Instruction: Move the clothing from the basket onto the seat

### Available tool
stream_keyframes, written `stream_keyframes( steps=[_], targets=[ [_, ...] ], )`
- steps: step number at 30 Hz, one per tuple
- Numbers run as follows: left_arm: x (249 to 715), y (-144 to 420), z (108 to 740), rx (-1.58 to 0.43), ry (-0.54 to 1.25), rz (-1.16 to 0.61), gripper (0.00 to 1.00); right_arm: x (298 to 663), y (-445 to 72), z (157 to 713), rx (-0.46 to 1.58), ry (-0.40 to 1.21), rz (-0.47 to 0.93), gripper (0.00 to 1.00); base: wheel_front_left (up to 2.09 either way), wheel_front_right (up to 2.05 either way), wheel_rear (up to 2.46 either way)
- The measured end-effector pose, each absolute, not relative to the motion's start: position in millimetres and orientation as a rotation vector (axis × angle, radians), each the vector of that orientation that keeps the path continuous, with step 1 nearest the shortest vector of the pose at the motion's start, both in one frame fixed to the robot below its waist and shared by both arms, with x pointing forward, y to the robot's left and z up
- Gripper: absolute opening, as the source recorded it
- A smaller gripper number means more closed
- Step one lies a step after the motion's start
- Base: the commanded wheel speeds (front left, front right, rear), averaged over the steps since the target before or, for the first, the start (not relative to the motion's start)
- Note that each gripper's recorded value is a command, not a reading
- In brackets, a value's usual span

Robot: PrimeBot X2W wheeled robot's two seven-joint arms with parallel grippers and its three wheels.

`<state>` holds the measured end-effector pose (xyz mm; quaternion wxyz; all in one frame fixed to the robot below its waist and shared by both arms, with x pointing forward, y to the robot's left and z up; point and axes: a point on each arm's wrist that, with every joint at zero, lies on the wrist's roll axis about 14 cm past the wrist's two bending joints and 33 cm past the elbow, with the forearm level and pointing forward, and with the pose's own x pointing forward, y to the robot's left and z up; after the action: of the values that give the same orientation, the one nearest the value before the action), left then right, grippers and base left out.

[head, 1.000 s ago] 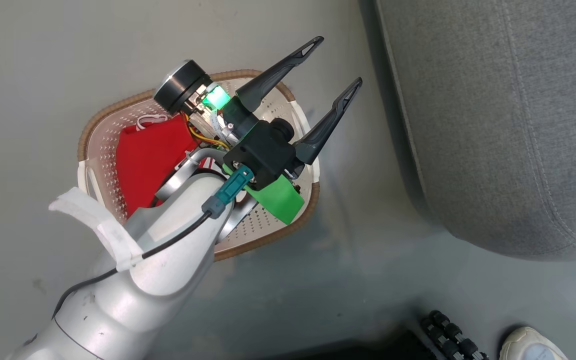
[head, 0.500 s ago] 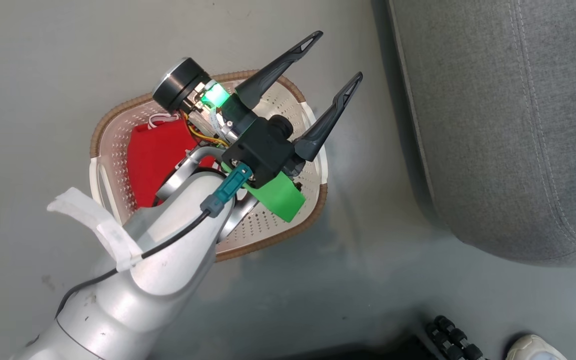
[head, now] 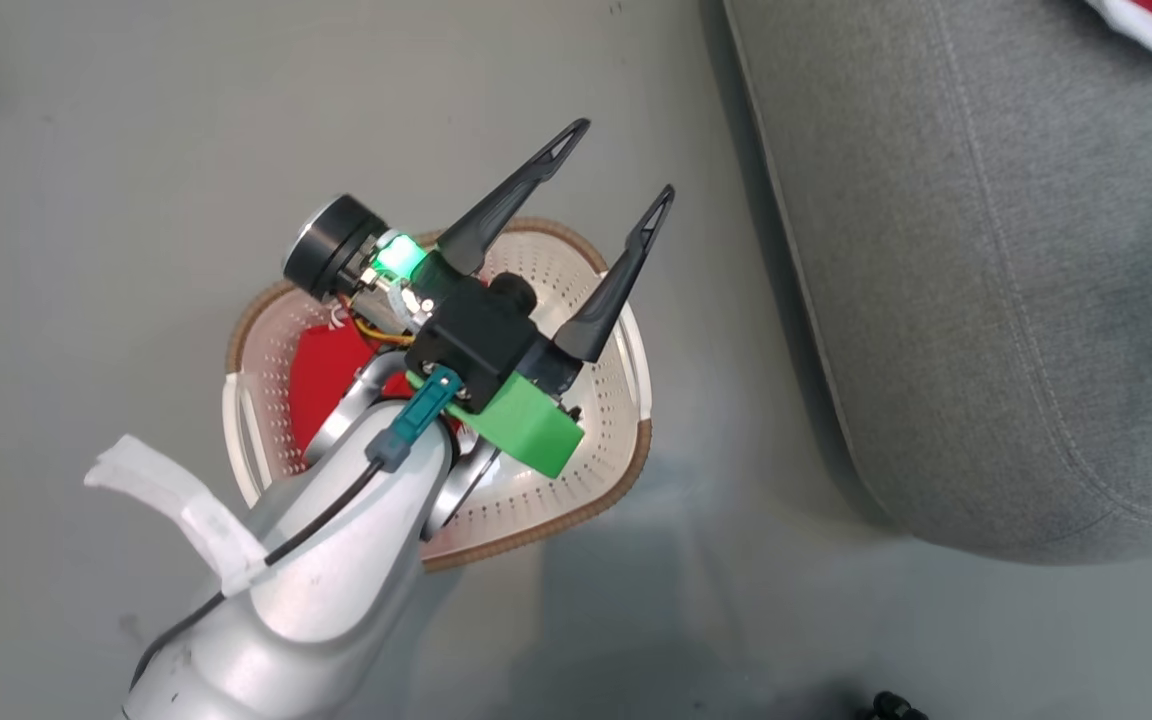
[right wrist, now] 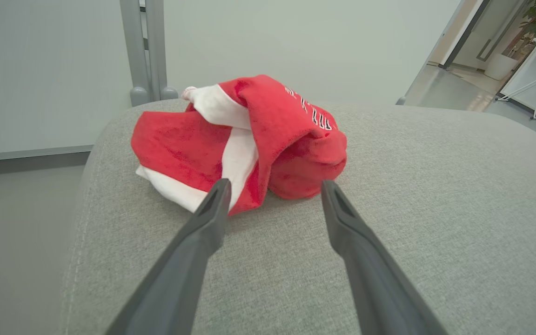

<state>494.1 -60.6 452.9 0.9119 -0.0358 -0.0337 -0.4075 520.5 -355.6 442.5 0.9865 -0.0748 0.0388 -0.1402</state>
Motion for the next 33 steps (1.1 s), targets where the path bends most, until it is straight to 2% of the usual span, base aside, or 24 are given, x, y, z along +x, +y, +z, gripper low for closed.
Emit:
stream_keyframes(
  steps=[11,26,33],
  targets=[
    [472.5,-14.7,486.3,-0.088,-0.08,-0.668,1.0,484.5,-281.5,490.2,-0.082,-0.061,-0.133,1.0,0.0,0.0,0.0],
    [441.7,89.8,516.7,-0.079,-0.113,-0.339,1.0,465.1,-156.2,532.6,0.048,-0.183,0.147,1.0,0.0,0.0,0.0],
    [416.9,136.5,519.9,-0.078,-0.115,-0.196,1.0,445.4,-128.7,545.8,0.071,-0.213,0.212,1.0,0.0,0.0,0.0]
  ],
)
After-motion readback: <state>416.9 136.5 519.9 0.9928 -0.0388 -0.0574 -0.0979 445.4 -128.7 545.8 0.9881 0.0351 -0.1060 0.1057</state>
